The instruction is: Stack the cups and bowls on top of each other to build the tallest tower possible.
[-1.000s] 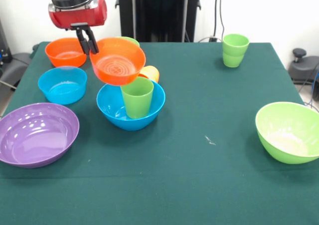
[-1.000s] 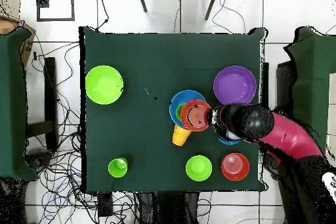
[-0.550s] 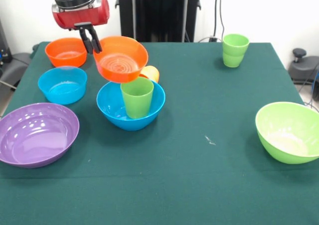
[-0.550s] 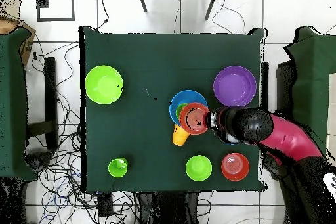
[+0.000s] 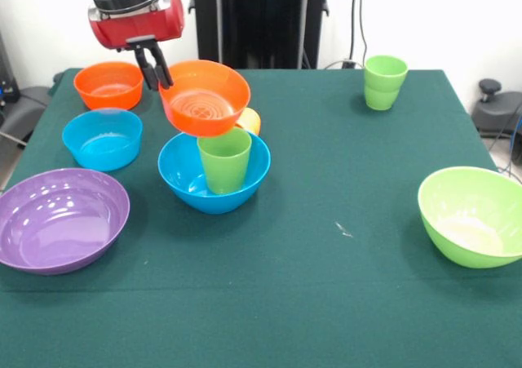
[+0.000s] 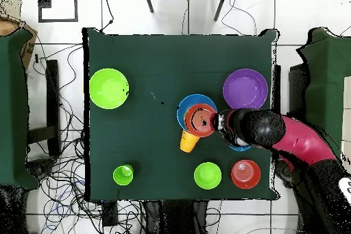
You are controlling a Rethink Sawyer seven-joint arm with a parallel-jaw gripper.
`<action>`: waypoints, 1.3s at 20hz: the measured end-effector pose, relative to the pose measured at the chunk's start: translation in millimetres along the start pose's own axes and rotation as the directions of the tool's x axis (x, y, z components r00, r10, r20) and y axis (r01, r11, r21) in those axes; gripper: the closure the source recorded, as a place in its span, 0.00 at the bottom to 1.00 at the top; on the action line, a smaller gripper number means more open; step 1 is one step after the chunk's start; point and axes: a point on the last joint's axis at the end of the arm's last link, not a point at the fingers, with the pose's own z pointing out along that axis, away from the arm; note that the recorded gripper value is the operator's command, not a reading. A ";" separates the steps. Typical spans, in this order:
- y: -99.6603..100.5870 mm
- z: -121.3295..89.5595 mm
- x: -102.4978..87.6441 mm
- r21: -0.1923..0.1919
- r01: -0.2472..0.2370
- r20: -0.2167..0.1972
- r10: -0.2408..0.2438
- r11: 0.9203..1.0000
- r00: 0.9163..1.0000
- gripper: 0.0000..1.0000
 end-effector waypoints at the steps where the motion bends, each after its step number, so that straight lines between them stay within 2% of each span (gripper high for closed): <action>1: 0.8 -1.0 -1.5 -0.005 0.003 0.005 -0.003 1.000 1.000 1.00; 15: 15.0 0.5 -10.3 -0.031 0.054 0.025 -0.053 0.998 0.998 1.00; 26: 21.8 23.1 -1.0 -0.044 0.098 -0.002 -0.098 0.994 0.995 1.00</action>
